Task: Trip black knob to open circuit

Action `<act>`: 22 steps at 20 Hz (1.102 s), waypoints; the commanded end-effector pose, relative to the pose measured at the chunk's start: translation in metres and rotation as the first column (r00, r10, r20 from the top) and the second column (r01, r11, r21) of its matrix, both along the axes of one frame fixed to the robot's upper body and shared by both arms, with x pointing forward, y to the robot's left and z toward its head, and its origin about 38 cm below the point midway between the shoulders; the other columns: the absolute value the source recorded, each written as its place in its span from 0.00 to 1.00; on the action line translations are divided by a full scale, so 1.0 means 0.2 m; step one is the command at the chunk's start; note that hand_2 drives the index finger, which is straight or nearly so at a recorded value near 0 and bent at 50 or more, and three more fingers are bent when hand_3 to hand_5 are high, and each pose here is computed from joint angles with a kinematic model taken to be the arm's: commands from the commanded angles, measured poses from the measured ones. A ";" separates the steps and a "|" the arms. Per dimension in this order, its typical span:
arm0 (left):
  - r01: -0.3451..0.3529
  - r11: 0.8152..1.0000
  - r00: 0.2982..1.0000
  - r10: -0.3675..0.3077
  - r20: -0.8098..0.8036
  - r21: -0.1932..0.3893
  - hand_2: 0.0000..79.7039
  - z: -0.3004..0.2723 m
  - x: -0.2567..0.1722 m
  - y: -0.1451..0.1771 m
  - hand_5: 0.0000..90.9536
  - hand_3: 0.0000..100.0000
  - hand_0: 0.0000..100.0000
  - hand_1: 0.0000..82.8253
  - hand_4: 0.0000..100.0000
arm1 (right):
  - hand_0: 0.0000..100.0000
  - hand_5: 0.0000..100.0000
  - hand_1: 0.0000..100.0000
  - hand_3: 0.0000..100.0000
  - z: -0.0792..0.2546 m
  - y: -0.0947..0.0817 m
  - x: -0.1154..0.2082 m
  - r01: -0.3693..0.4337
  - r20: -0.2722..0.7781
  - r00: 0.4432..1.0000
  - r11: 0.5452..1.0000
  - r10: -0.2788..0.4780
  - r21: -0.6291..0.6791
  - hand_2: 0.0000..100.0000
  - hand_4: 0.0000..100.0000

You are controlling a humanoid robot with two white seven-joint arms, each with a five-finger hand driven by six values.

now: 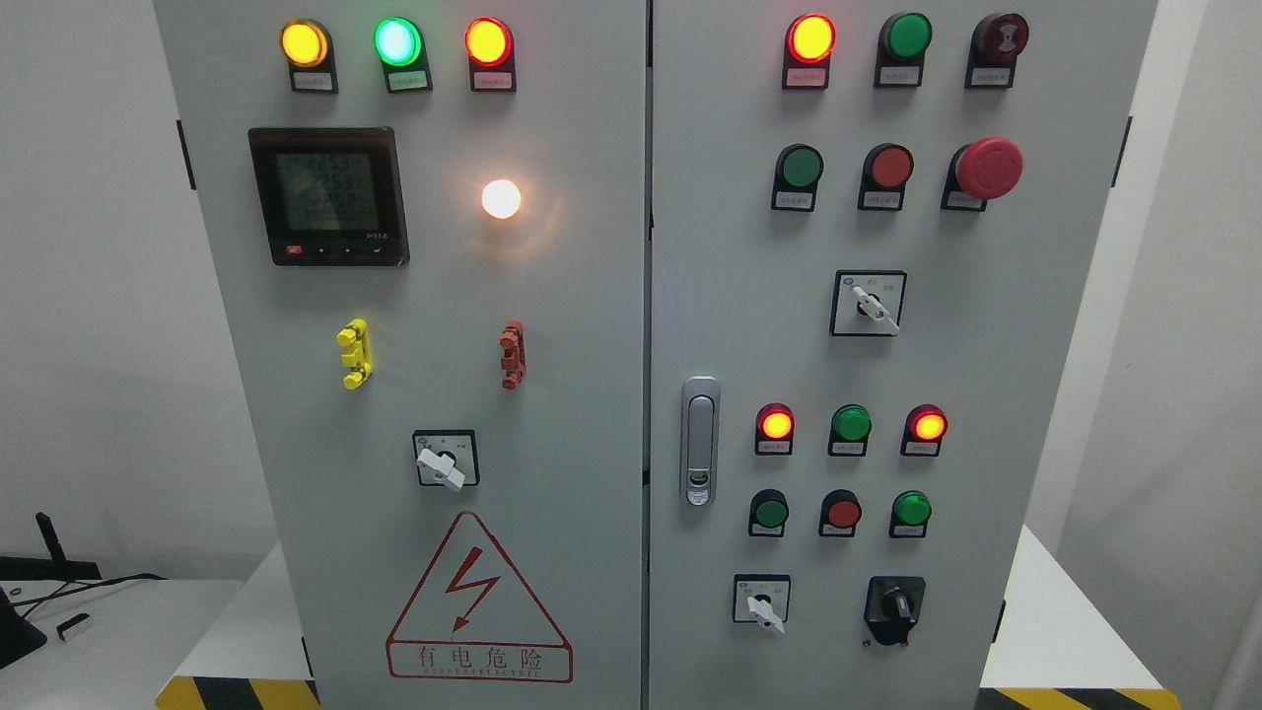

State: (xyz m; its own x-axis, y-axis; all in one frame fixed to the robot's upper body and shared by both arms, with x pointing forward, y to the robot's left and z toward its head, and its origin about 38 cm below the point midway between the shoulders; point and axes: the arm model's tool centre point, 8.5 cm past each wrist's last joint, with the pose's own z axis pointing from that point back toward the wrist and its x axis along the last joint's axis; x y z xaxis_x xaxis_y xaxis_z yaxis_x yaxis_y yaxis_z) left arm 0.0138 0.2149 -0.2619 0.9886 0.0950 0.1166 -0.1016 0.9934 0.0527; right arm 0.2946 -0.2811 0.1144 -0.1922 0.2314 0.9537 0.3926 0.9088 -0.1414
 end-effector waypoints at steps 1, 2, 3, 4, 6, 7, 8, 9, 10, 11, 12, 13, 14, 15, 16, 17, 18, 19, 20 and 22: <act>-0.005 1.000 1.000 0.005 0.000 0.002 0.00 0.00 0.00 0.00 0.00 0.00 0.12 0.47 0.00 | 0.30 0.99 0.74 0.79 0.08 0.00 0.10 0.009 0.044 0.999 0.998 -0.006 -0.056 0.36 0.87; -0.005 1.000 1.000 0.005 0.000 0.002 0.00 0.00 0.00 0.00 0.00 0.00 0.12 0.47 0.00 | 0.30 0.99 0.74 0.79 0.07 0.01 0.11 0.008 0.034 0.999 0.998 -0.006 -0.064 0.36 0.87; -0.005 1.000 1.000 0.005 0.000 0.000 0.00 0.00 0.00 0.00 0.00 0.00 0.12 0.47 0.00 | 0.31 0.99 0.74 0.79 0.05 0.01 0.12 0.008 0.025 1.000 0.997 -0.006 -0.073 0.36 0.87; -0.005 1.000 1.000 0.005 0.000 0.002 0.00 0.00 0.00 0.00 0.00 0.00 0.12 0.47 0.00 | 0.31 0.99 0.74 0.78 0.04 0.02 0.13 0.007 0.018 1.000 0.997 -0.005 -0.079 0.36 0.87; -0.005 1.000 1.000 0.005 0.000 0.000 0.00 0.00 0.00 0.00 0.00 0.00 0.12 0.47 0.00 | 0.31 0.99 0.74 0.78 0.04 0.02 0.16 0.006 0.016 1.000 0.997 -0.005 -0.077 0.35 0.86; -0.005 1.000 1.000 0.005 0.000 0.000 0.00 0.00 0.00 0.00 0.00 0.00 0.12 0.47 0.00 | 0.32 0.99 0.74 0.78 0.03 0.02 0.16 0.006 0.009 1.000 0.997 -0.005 -0.075 0.35 0.86; -0.005 1.000 1.000 0.005 0.000 0.002 0.00 0.00 0.00 0.00 0.00 0.00 0.12 0.47 0.00 | 0.32 0.99 0.74 0.78 0.02 0.02 0.17 0.007 0.005 1.000 0.997 -0.006 -0.076 0.35 0.86; -0.005 1.000 1.000 0.005 0.000 0.000 0.00 0.00 0.00 0.00 0.00 0.00 0.12 0.47 0.00 | 0.32 0.99 0.74 0.78 0.02 0.02 0.17 0.008 0.000 1.000 0.997 -0.008 -0.072 0.35 0.86; -0.005 1.000 1.000 0.005 0.000 0.002 0.00 0.00 0.00 0.00 0.00 0.00 0.12 0.47 0.00 | 0.32 0.99 0.74 0.78 0.02 0.02 0.18 0.012 -0.011 1.000 0.998 -0.013 -0.068 0.35 0.86; -0.005 1.000 1.000 0.005 0.000 0.000 0.00 0.00 0.00 0.00 0.00 0.00 0.12 0.47 0.00 | 0.32 0.99 0.74 0.78 0.03 0.02 0.20 0.012 -0.011 1.000 0.998 -0.013 -0.067 0.35 0.86; -0.005 1.000 1.000 0.005 0.000 0.000 0.00 0.00 0.00 0.00 0.00 0.00 0.12 0.47 0.00 | 0.32 0.99 0.74 0.77 0.03 0.03 0.20 0.010 -0.009 1.000 0.998 -0.010 -0.063 0.35 0.86; -0.005 1.000 1.000 0.005 0.000 0.000 0.00 0.00 0.00 0.00 0.00 0.00 0.12 0.47 0.00 | 0.33 0.99 0.74 0.77 0.04 0.04 0.20 0.008 -0.007 1.000 0.998 -0.008 -0.063 0.35 0.86; -0.005 1.000 1.000 0.005 0.000 0.000 0.00 0.00 0.00 0.00 0.00 0.00 0.12 0.47 0.00 | 0.33 0.99 0.74 0.77 0.04 0.05 0.21 0.002 -0.006 1.000 0.998 -0.002 -0.062 0.35 0.86; -0.005 1.000 1.000 0.005 0.000 0.000 0.00 0.00 0.00 0.00 0.00 0.00 0.12 0.47 0.00 | 0.34 0.99 0.74 0.77 0.04 0.06 0.21 -0.006 -0.005 1.000 0.998 0.006 -0.061 0.36 0.86; -0.005 1.000 1.000 0.005 0.000 0.002 0.00 0.00 0.00 0.00 0.00 0.00 0.12 0.47 0.00 | 0.35 0.99 0.74 0.78 0.03 0.06 0.21 -0.006 -0.008 1.000 0.998 0.005 -0.061 0.37 0.86; -0.005 1.000 1.000 0.005 0.000 0.002 0.00 0.00 0.00 0.00 0.00 0.00 0.12 0.47 0.00 | 0.35 0.99 0.74 0.78 0.04 0.07 0.22 -0.006 -0.006 1.000 0.998 0.006 -0.059 0.37 0.86; -0.005 1.000 1.000 0.005 0.000 0.000 0.00 0.00 0.00 0.00 0.00 0.00 0.12 0.47 0.00 | 0.35 0.99 0.73 0.78 0.04 0.07 0.23 -0.007 -0.006 1.000 0.998 0.007 -0.056 0.37 0.86; -0.005 1.000 1.000 0.005 0.000 0.002 0.00 0.00 0.00 0.00 0.00 0.00 0.12 0.47 0.00 | 0.36 0.99 0.73 0.78 0.03 0.08 0.23 -0.011 -0.007 1.000 0.998 0.010 -0.056 0.37 0.86; -0.005 1.000 1.000 0.005 0.000 0.000 0.00 0.00 0.00 0.00 0.00 0.00 0.12 0.47 0.00 | 0.37 0.99 0.73 0.78 0.02 0.09 0.24 -0.014 -0.015 1.000 0.998 0.013 -0.053 0.37 0.86; -0.005 1.000 1.000 0.005 0.002 0.002 0.00 0.00 0.00 0.00 0.00 0.00 0.12 0.47 0.00 | 0.37 0.99 0.73 0.78 0.00 0.09 0.25 -0.013 -0.026 1.000 0.999 0.012 -0.052 0.37 0.86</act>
State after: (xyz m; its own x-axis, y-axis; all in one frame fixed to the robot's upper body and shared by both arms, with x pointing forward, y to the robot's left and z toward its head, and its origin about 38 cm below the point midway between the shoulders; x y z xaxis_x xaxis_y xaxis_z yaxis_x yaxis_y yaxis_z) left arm 0.0138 0.2149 -0.2619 0.9886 0.0950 0.1166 -0.1017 0.9934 0.0527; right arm 0.3368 -0.2716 0.1267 -0.1977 0.2904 0.9363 0.3979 0.8967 -0.1940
